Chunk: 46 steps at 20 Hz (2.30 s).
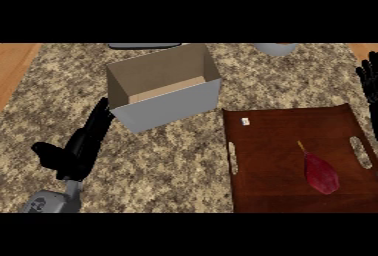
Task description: Pick the pear from the tray and place it in the cardboard box
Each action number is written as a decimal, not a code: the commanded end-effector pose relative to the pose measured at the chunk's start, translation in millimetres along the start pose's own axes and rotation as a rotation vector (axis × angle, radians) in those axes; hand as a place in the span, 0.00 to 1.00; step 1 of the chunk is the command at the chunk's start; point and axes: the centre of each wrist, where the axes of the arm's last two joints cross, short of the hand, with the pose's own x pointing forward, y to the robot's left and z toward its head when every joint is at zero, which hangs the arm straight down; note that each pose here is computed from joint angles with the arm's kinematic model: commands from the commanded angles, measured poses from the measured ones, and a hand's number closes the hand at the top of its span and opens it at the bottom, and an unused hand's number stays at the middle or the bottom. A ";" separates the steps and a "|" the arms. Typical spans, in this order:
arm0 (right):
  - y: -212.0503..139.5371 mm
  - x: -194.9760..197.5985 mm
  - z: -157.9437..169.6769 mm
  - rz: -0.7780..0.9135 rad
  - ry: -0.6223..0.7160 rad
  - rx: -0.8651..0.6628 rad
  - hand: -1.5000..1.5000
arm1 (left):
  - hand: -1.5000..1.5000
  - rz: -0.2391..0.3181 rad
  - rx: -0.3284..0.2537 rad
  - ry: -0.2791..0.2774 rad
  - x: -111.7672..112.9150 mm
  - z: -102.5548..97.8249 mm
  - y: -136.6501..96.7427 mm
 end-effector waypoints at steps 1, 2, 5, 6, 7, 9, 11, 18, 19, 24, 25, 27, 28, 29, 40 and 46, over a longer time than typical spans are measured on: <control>2.6 -19.0 11.4 -0.123 0.005 -0.020 0.00 | 0.50 -0.095 0.040 0.005 -1.6 8.4 7.2; 12.7 -18.6 2.4 -0.204 0.008 0.021 0.00 | 0.50 -0.154 0.075 -0.003 5.9 -2.5 20.6; 4.6 -2.1 -25.7 -0.482 -0.026 0.055 0.00 | 0.50 -0.313 0.167 0.007 0.7 5.6 44.2; 1.6 -12.5 -16.3 -0.561 -0.033 0.045 0.00 | 0.50 -0.386 0.209 0.018 2.2 10.8 56.8; -55.1 -9.3 2.0 0.298 0.193 0.125 0.00 | 0.50 -0.311 0.148 0.031 2.8 8.6 49.5; -10.4 -62.7 21.9 -0.129 0.366 -0.152 1.00 | 0.50 -0.332 0.176 0.064 0.0 8.9 39.9; 2.5 -76.7 27.4 -0.281 0.309 -0.219 0.00 | 0.50 -0.358 0.195 0.066 -3.8 14.4 43.1; -54.8 -78.5 28.2 -0.117 0.261 0.048 0.00 | 0.50 -0.373 0.201 0.083 -12.2 23.7 34.2; -73.2 -79.6 42.1 -0.067 0.288 0.103 0.00 | 0.50 -0.357 0.201 0.070 -5.3 22.9 35.8; -101.5 -34.0 5.1 0.226 0.356 0.354 0.00 | 0.50 -0.352 0.199 0.081 -10.0 18.7 38.2; -116.5 -41.5 26.7 0.270 0.408 0.443 0.00 | 0.50 -0.351 0.182 0.075 3.0 27.1 34.6; -113.0 -25.3 8.2 0.336 0.435 0.557 0.00 | 0.50 -0.363 0.182 0.081 -6.0 26.1 36.6; -112.7 -27.0 11.3 0.384 0.482 0.628 0.00 | 0.50 -0.378 0.185 0.076 2.5 25.4 36.9; -113.3 -15.8 -0.2 0.396 0.480 0.661 0.00 | 0.50 -0.370 0.207 0.073 -6.2 17.4 35.1; -48.2 -17.1 8.2 0.476 0.595 0.858 0.00 | 0.50 -0.365 0.202 0.068 -10.7 26.7 45.7; -31.0 -36.2 19.5 0.505 0.645 0.834 0.00 | 0.50 -0.363 0.209 0.074 -9.9 22.3 25.4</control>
